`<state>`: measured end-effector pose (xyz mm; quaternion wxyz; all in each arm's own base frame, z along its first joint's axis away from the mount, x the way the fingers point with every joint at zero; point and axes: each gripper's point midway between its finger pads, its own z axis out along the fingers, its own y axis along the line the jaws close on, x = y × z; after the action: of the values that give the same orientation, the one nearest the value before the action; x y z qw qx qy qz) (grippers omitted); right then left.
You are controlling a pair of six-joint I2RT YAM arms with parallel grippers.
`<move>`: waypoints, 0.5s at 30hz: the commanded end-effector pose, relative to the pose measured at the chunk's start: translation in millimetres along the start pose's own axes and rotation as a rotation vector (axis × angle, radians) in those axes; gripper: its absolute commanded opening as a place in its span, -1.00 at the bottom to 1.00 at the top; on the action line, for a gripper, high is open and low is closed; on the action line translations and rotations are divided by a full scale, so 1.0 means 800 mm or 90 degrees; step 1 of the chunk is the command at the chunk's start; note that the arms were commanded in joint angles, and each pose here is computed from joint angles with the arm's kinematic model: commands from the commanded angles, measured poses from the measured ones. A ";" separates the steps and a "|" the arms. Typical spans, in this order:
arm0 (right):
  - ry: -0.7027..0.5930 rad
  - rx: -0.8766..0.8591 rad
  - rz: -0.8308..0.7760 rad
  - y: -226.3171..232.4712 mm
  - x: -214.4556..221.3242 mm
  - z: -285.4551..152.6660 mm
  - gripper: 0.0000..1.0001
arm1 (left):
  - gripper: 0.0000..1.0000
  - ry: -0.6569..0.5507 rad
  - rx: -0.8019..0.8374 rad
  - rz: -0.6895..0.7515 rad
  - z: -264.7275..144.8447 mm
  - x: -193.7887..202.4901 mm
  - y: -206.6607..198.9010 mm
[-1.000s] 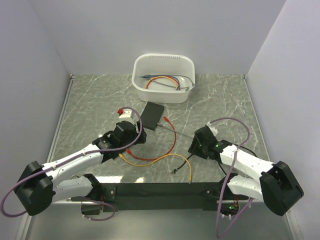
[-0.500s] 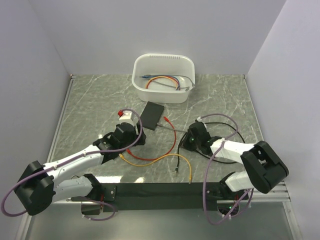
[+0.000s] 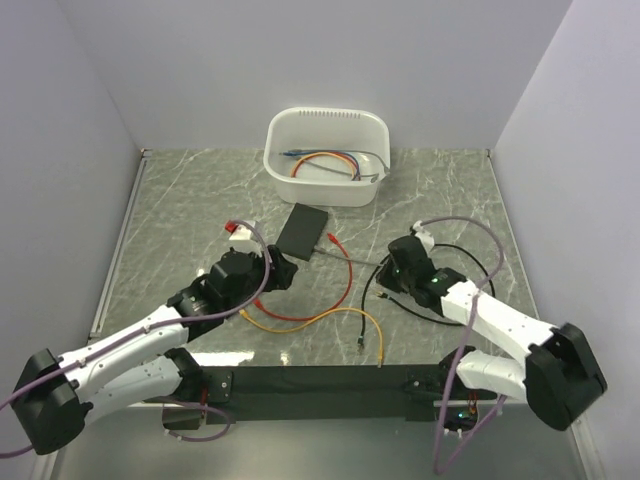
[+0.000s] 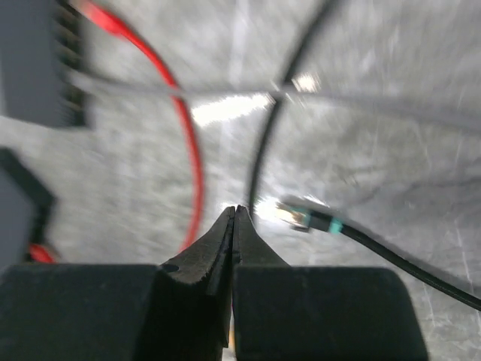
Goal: Insert the plug into the switch port
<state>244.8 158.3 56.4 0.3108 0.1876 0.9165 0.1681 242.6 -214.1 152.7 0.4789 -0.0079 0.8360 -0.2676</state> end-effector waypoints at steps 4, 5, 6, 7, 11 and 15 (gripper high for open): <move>-0.133 -0.033 0.022 0.037 -0.083 -0.050 -1.00 | 0.47 -0.015 0.126 0.002 -0.005 0.000 -0.057; -0.143 -0.043 0.020 0.042 -0.090 -0.056 -1.00 | 0.47 -0.011 0.126 0.004 -0.002 0.004 -0.059; -0.143 -0.047 0.017 0.045 -0.092 -0.058 -1.00 | 0.46 -0.012 0.127 0.003 -0.002 0.005 -0.062; -0.139 -0.053 0.012 0.050 -0.093 -0.059 -1.00 | 0.46 -0.007 0.128 0.006 -0.001 0.009 -0.066; -0.082 -0.037 -0.036 0.045 -0.072 -0.043 -0.91 | 0.46 0.020 0.128 0.015 0.007 0.025 -0.072; -0.005 0.001 -0.081 0.017 -0.015 -0.015 -0.36 | 0.46 0.048 0.161 0.030 0.012 0.047 -0.087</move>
<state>269.4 163.0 111.9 0.3682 0.1637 0.8977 0.1784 217.2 -269.7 140.3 0.4474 0.0619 0.8304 -0.3264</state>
